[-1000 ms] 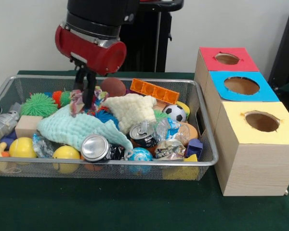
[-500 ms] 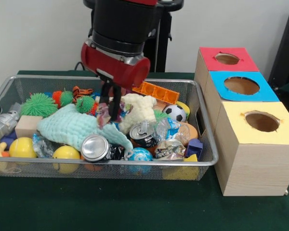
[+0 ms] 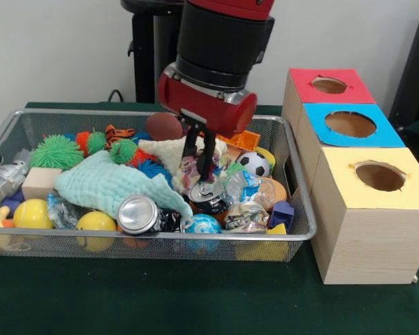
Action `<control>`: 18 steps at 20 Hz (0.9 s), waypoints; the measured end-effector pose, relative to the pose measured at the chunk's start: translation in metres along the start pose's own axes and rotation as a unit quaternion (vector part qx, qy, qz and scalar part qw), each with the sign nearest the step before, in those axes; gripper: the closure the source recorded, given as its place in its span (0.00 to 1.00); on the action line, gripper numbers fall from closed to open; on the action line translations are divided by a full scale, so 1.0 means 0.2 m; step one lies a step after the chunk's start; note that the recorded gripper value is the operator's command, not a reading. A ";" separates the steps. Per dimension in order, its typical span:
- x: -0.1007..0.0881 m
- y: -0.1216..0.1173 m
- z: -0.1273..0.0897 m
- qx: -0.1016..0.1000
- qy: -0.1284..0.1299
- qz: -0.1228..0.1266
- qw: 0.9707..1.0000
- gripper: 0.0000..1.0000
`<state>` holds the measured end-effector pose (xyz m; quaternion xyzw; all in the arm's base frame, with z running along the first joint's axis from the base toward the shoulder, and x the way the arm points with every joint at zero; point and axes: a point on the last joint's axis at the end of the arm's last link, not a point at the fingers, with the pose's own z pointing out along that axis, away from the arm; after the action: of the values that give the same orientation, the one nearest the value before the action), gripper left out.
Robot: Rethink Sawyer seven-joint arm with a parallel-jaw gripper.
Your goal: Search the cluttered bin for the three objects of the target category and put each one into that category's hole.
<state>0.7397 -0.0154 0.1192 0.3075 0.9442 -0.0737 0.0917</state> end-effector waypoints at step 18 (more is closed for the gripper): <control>0.22 0.37 -0.22 -0.023 0.001 0.026 0.999 1.00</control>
<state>0.7435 0.0768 0.1473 0.3302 0.9374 -0.0487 0.0995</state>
